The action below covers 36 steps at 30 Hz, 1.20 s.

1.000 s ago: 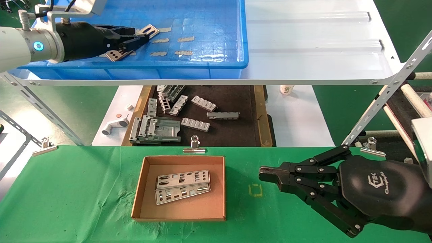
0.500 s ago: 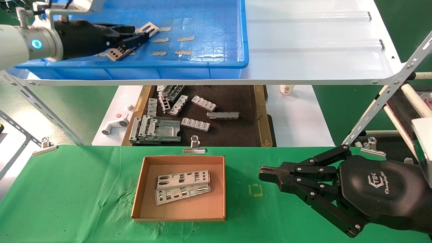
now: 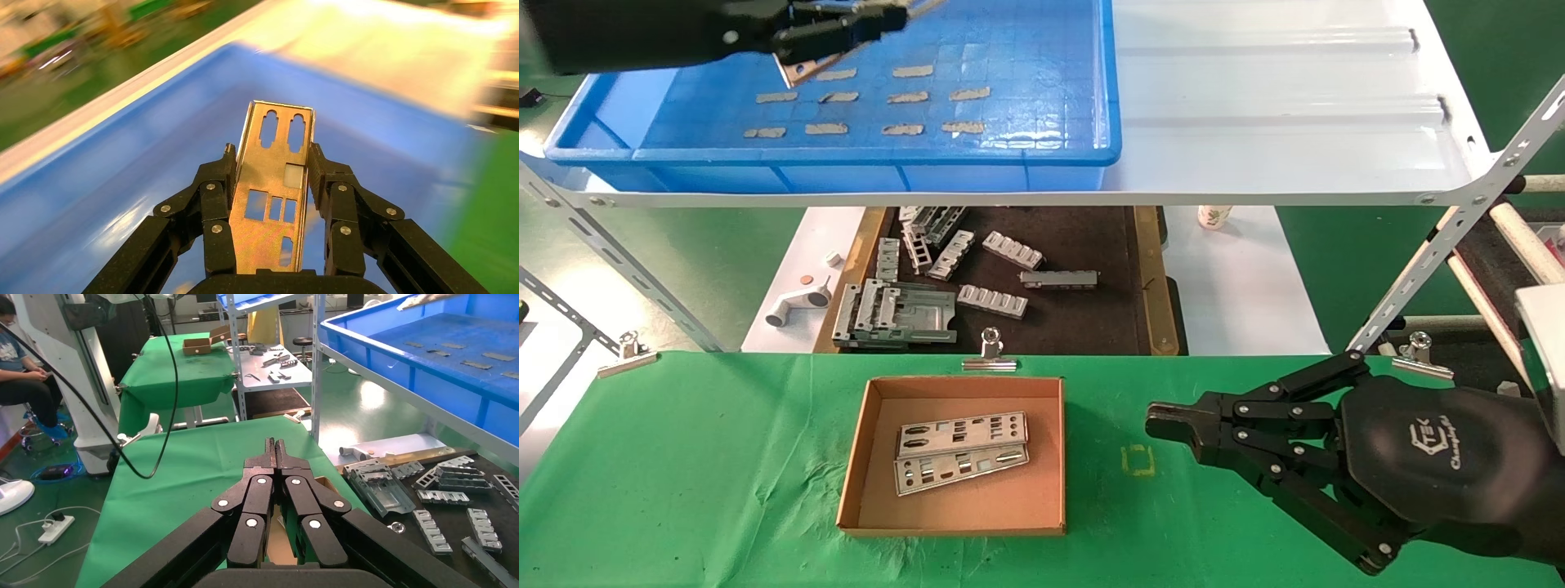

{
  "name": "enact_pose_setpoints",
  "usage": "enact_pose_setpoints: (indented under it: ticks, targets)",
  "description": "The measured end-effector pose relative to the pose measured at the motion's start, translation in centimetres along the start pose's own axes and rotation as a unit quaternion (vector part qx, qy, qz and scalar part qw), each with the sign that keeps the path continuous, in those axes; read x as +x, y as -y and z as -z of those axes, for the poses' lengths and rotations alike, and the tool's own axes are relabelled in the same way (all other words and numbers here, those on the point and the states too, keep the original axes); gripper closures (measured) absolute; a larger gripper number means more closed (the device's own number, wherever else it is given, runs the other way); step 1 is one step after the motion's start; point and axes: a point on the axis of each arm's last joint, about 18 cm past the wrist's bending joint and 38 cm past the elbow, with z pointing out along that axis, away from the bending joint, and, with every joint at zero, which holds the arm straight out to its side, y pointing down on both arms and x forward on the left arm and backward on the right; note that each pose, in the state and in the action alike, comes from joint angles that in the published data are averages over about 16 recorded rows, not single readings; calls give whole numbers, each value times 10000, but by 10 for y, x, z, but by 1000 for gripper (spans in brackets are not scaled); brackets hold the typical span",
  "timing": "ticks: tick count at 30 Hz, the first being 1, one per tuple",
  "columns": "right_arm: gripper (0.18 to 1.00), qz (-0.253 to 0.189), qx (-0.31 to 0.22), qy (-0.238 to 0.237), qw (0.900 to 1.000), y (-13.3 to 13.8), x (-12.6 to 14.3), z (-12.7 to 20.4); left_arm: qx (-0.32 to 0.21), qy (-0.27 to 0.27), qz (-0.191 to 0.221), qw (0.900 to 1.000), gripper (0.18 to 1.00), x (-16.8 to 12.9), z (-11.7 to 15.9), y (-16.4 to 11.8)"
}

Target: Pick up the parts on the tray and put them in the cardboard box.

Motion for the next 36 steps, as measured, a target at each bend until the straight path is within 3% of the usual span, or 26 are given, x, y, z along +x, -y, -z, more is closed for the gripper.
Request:
enact_pose_setpoints:
  ticks: [7, 15, 23, 36]
  targets:
    - [988, 0, 0, 0, 10000, 0, 0, 0, 81, -1057, -807, 9911, 734, 40, 16, 0]
    - [988, 0, 0, 0, 10000, 0, 0, 0, -272, -1955, -1285, 9719, 735, 88, 11, -37]
    - [988, 0, 0, 0, 10000, 0, 0, 0, -807, -2605, -1093, 9559, 736, 136, -5, -96]
    - [988, 0, 0, 0, 10000, 0, 0, 0, -1695, -2538, -475, 9511, 737, 163, -40, -184]
